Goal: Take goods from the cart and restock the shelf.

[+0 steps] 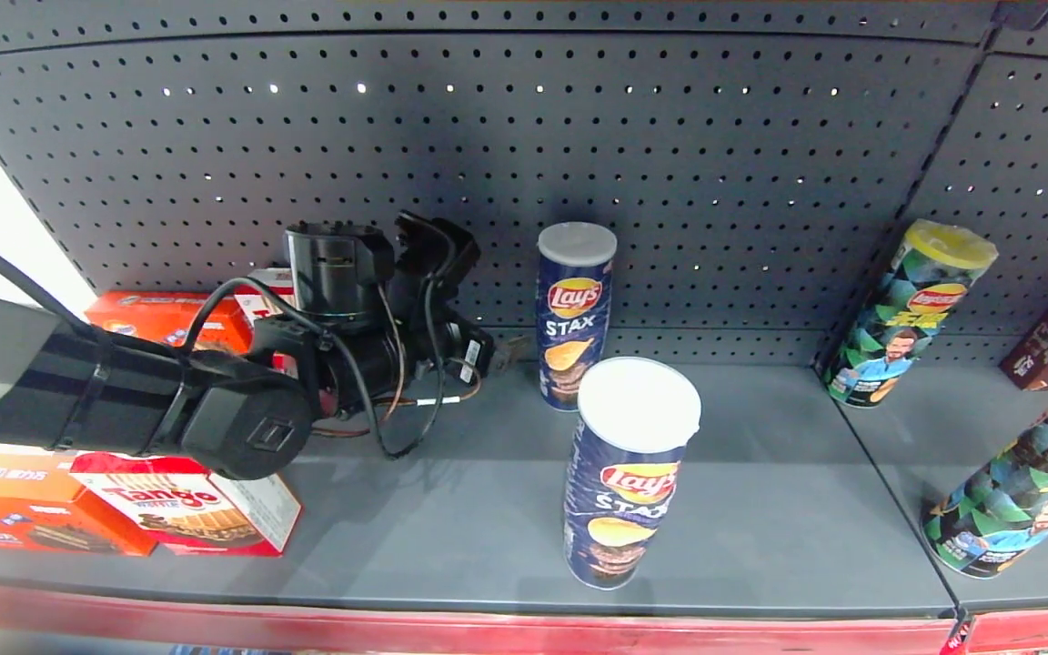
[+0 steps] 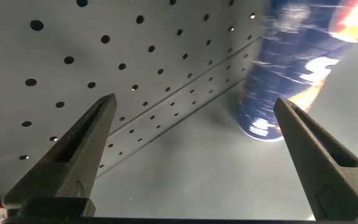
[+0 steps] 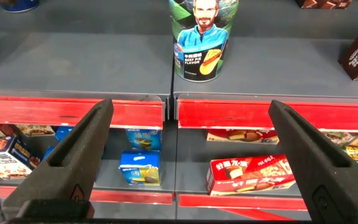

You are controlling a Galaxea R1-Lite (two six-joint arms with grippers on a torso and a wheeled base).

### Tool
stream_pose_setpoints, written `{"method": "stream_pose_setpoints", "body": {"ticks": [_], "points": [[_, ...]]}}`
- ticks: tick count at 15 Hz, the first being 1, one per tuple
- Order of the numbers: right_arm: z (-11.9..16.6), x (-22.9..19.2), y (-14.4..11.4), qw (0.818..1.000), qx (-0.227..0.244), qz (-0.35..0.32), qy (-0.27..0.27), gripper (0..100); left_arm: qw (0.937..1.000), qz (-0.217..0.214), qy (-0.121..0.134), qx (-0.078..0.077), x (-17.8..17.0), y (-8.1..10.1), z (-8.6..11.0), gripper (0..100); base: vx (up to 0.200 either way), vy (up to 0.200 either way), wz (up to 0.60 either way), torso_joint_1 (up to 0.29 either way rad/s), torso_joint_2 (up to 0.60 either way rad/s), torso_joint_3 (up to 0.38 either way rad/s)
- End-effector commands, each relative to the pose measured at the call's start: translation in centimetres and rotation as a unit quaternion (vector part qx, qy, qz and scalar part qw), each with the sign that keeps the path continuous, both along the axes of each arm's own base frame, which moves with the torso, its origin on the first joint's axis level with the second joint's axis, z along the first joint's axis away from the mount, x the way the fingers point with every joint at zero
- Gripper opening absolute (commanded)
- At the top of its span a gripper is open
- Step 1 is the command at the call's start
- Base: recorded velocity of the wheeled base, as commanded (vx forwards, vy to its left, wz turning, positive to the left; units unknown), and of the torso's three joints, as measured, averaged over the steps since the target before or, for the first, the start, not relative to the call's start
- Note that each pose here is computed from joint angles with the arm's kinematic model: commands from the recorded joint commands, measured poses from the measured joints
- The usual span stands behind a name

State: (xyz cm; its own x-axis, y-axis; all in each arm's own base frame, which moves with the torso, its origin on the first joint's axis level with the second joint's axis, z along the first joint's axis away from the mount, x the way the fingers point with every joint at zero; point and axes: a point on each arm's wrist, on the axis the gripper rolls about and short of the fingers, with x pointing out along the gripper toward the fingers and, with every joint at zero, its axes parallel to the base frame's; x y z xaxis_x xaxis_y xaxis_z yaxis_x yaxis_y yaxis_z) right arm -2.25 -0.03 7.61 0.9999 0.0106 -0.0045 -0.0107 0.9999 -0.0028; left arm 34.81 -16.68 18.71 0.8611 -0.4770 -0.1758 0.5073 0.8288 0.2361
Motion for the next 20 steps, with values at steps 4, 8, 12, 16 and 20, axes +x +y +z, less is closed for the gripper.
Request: {"method": "stream_pose_setpoints", "body": {"ticks": [4,8,12,16,20], "points": [[0.0,0.0,0.0,1.000,0.001,0.000,0.001,100,1.0000,0.008,0.000,0.002,1.3,-0.7,-0.7,100,0.000,0.000,0.00,0.000,0.00,0.000],[0.0,0.0,0.0,1.000,0.000,0.000,0.000,100,1.0000,0.004,0.006,0.005,1.5,-1.1,-1.3,100,0.000,0.000,0.00,0.000,0.00,0.000],[0.0,0.0,0.0,1.000,0.000,0.000,0.000,100,1.0000,0.001,0.008,0.006,1.5,-1.4,-1.5,100,0.000,0.000,0.00,0.000,0.00,0.000],[0.0,0.0,0.0,1.000,0.000,0.000,0.001,100,0.9999,0.009,-0.006,0.000,1.2,-1.1,-0.4,100,0.000,0.000,0.00,0.000,0.00,0.000],[0.0,0.0,0.0,1.000,0.000,0.000,0.001,100,0.9971,0.022,-0.067,-0.030,-3.6,1.5,5.9,100,0.000,0.000,0.00,0.000,0.00,0.000]]}}
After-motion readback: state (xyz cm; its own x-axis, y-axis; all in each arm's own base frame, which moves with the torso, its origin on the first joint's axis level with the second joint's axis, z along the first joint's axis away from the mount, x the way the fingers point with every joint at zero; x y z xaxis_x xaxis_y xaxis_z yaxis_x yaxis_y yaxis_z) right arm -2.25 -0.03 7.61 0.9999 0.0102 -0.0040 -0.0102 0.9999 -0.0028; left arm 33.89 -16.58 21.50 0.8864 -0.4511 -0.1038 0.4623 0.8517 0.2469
